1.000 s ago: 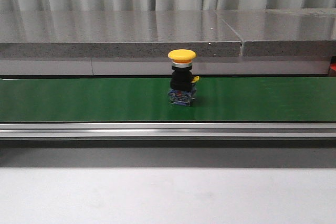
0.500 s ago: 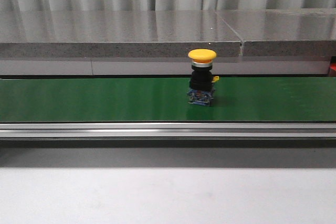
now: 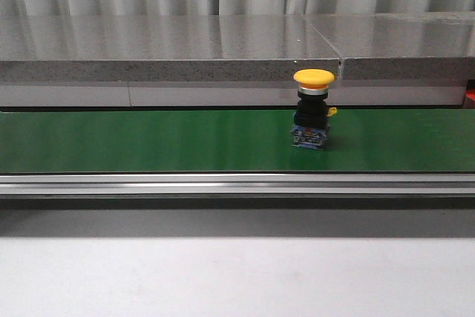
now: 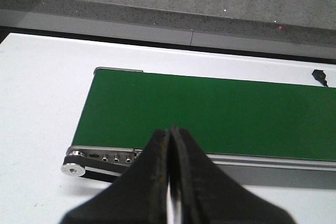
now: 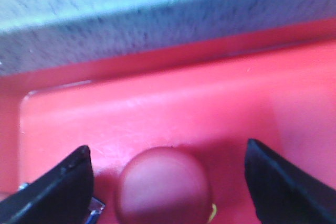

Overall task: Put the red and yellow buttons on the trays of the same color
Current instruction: 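Lower the red button into the red tray and open the right gripper, then grasp the yellow button arriving on the belt with the right gripper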

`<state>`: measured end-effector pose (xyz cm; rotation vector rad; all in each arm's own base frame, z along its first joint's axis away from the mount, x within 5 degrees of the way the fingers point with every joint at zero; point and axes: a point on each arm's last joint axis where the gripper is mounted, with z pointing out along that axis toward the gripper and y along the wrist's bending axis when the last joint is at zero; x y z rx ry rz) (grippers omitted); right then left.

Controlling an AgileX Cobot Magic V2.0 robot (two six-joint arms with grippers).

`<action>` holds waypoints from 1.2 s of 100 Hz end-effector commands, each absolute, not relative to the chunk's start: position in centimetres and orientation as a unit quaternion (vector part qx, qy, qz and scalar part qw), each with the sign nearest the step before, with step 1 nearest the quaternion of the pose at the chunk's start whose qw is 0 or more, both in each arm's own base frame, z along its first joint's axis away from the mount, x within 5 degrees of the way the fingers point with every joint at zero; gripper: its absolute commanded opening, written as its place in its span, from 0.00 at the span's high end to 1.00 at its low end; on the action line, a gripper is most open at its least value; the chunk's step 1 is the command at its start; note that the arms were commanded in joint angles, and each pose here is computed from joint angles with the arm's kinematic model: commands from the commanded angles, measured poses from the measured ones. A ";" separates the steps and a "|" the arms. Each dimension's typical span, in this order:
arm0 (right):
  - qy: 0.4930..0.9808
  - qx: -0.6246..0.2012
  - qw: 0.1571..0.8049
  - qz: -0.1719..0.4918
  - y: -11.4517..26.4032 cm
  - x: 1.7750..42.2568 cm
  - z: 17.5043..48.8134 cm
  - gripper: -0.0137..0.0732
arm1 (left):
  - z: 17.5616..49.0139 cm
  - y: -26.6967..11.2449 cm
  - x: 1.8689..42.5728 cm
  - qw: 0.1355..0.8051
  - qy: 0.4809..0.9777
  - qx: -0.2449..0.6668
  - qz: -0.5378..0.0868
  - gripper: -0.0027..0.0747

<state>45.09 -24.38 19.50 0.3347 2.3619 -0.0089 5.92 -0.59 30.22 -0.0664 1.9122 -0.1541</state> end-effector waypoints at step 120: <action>0.883 0.071 0.462 0.040 -10.5 27.7 38.9 0.16 | 31.5 -0.7 6.1 0.606 0.791 -0.027 -0.075 0.99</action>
